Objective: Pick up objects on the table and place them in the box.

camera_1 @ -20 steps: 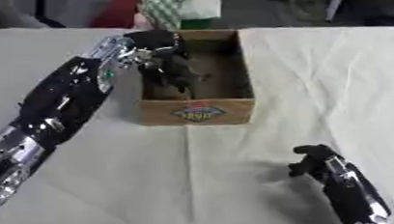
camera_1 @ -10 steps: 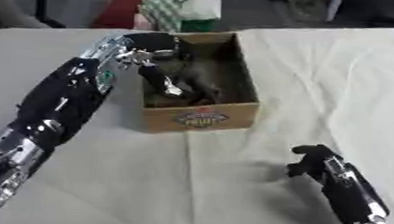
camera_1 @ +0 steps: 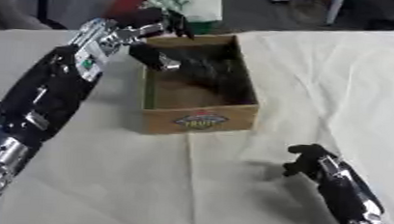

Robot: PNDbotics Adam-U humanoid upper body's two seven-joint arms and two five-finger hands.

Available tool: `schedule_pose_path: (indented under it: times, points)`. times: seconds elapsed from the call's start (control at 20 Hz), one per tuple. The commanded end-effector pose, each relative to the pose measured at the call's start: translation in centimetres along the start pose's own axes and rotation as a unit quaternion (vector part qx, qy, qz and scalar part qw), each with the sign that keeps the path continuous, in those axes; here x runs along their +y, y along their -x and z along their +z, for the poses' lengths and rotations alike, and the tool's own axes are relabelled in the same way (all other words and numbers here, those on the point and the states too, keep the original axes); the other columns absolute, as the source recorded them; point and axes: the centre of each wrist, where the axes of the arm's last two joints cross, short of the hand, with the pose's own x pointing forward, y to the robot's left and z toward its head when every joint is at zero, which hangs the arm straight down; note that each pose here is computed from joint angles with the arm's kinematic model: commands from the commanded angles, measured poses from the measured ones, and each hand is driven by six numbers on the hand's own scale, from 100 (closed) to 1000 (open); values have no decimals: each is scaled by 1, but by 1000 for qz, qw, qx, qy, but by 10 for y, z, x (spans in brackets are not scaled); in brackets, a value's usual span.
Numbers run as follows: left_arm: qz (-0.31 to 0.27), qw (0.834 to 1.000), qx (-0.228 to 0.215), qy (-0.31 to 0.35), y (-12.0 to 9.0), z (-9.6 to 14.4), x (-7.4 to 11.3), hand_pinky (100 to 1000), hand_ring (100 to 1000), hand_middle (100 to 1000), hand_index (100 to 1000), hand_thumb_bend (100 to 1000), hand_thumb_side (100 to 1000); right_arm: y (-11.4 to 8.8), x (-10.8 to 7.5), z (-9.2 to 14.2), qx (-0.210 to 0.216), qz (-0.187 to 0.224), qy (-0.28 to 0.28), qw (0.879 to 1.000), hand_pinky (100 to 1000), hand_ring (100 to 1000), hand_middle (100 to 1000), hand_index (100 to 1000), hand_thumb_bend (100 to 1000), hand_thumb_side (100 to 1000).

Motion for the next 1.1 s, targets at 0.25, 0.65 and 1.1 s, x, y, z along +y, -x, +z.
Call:
schedule_pose_path:
  times: [0.25,0.65,1.1]
  points:
    - [112,983,59,-133,22,41,33,728,679,708,771,100,704,-7,-8,1,-11,13,11,1000,751,528,408,727,100,865]
    - [312,909,135,-241,40,94,16,712,656,695,761,100,870,-8,-12,3,-14,16,22,1000,751,528,407,727,100,861]
    - [421,855,169,-252,35,134,-11,702,642,684,755,100,921,-10,-15,4,-19,16,33,999,751,528,407,727,100,847]
